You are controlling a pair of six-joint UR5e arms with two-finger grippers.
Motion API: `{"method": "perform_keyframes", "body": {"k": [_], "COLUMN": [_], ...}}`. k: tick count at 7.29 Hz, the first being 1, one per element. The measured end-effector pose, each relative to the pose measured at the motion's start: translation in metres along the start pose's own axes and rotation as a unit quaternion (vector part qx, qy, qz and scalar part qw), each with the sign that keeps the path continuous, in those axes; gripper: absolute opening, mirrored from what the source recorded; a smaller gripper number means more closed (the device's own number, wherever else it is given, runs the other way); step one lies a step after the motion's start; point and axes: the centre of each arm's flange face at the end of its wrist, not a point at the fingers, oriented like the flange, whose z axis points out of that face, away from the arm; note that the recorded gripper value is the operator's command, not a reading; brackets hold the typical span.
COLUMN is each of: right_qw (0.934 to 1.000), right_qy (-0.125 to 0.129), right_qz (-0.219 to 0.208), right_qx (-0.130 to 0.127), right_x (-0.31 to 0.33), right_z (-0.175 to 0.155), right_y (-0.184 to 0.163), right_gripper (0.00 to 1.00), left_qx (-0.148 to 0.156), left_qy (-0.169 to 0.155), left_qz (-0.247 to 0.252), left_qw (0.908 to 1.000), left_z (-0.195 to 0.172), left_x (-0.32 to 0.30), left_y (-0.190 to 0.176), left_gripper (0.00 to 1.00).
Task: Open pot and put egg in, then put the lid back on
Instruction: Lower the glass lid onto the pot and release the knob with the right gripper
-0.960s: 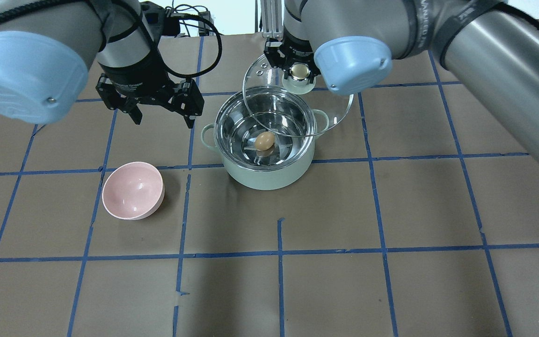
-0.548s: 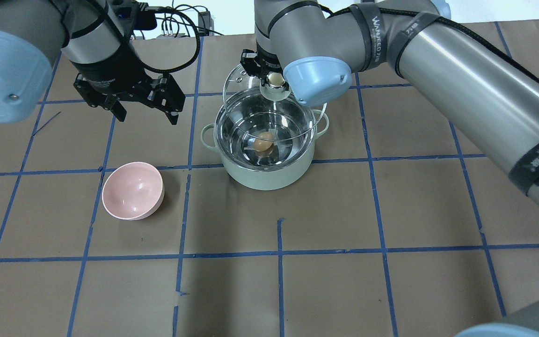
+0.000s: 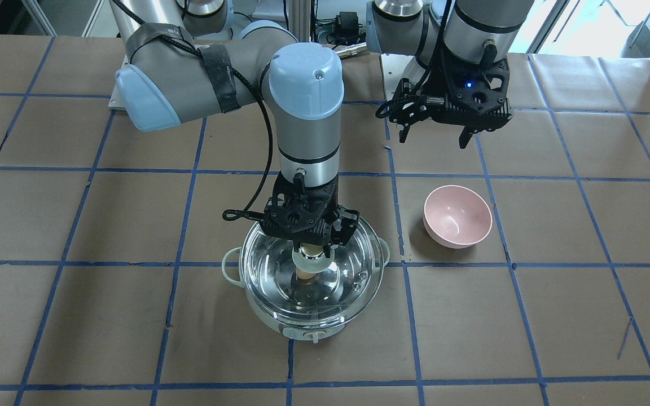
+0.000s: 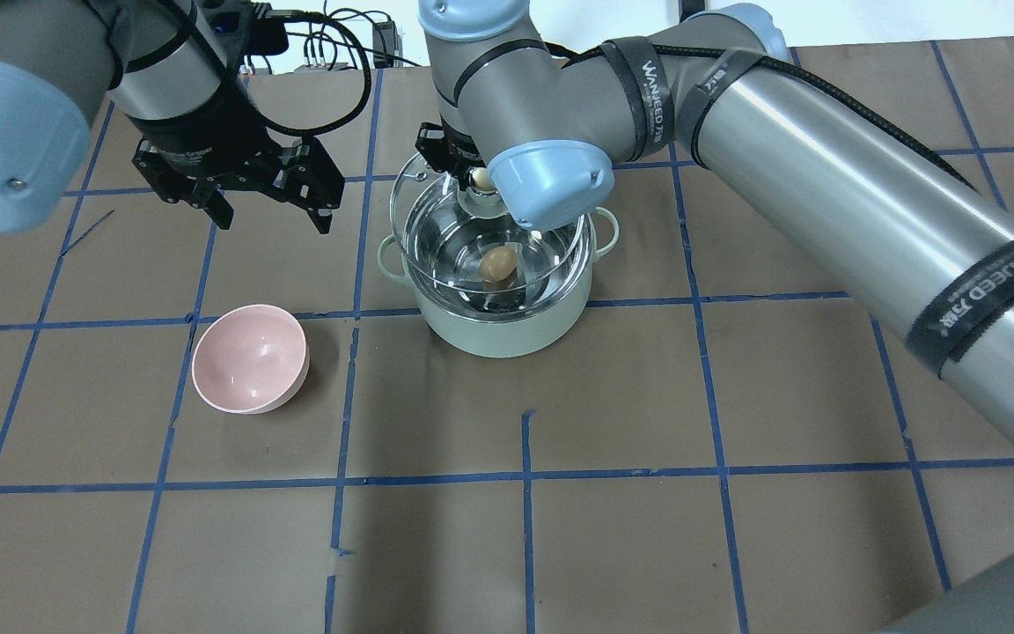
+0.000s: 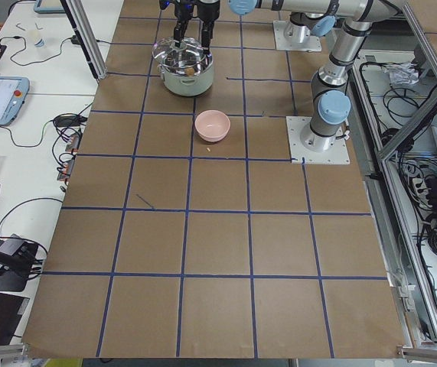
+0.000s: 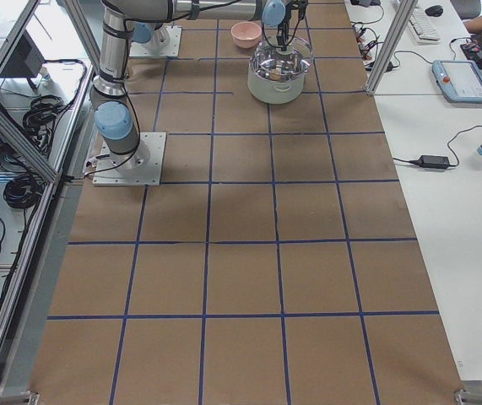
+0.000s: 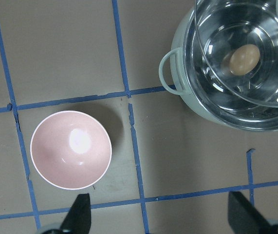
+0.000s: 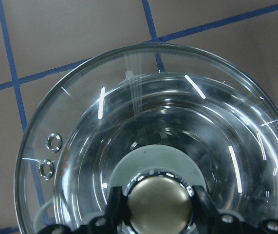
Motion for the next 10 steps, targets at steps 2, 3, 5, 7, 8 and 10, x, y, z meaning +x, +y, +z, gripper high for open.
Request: {"method": "perform_keyframes", "body": {"k": [2,3,5,7,8,10], "right_qw": [0.9998,0.9995,0.9993,0.9994,0.9994,0.9993], "right_qy": [0.014,0.020,0.023,0.022,0.021,0.015], "right_qz": [-0.012,-0.022,-0.028,-0.026,-0.026,-0.030], "right_qx": [0.002,0.003,0.002,0.002,0.005,0.016], "right_x": [0.003,0.005,0.006,0.006,0.007,0.012], "right_z": [0.005,0.007,0.009,0.009,0.007,-0.004], "right_y": [0.004,0.005,0.006,0.006,0.004,-0.008], "right_gripper": [0.59,0.60,0.67,0.70,0.71,0.86], "left_qx": [0.000,0.000,-0.001,-0.002,-0.002,-0.002], "left_qy": [-0.001,-0.001,-0.001,-0.001,-0.001,-0.001], "left_qz": [-0.005,-0.006,-0.006,-0.007,-0.007,-0.006], "left_qw": [1.0000,1.0000,1.0000,1.0000,1.0000,1.0000], "left_z": [-0.002,-0.002,-0.001,0.000,0.000,0.001], "left_x": [-0.001,-0.002,-0.002,-0.002,-0.003,-0.002], "left_y": [0.002,0.002,0.003,0.005,0.005,0.005], "left_gripper": [1.00,1.00,1.00,1.00,1.00,1.00]}}
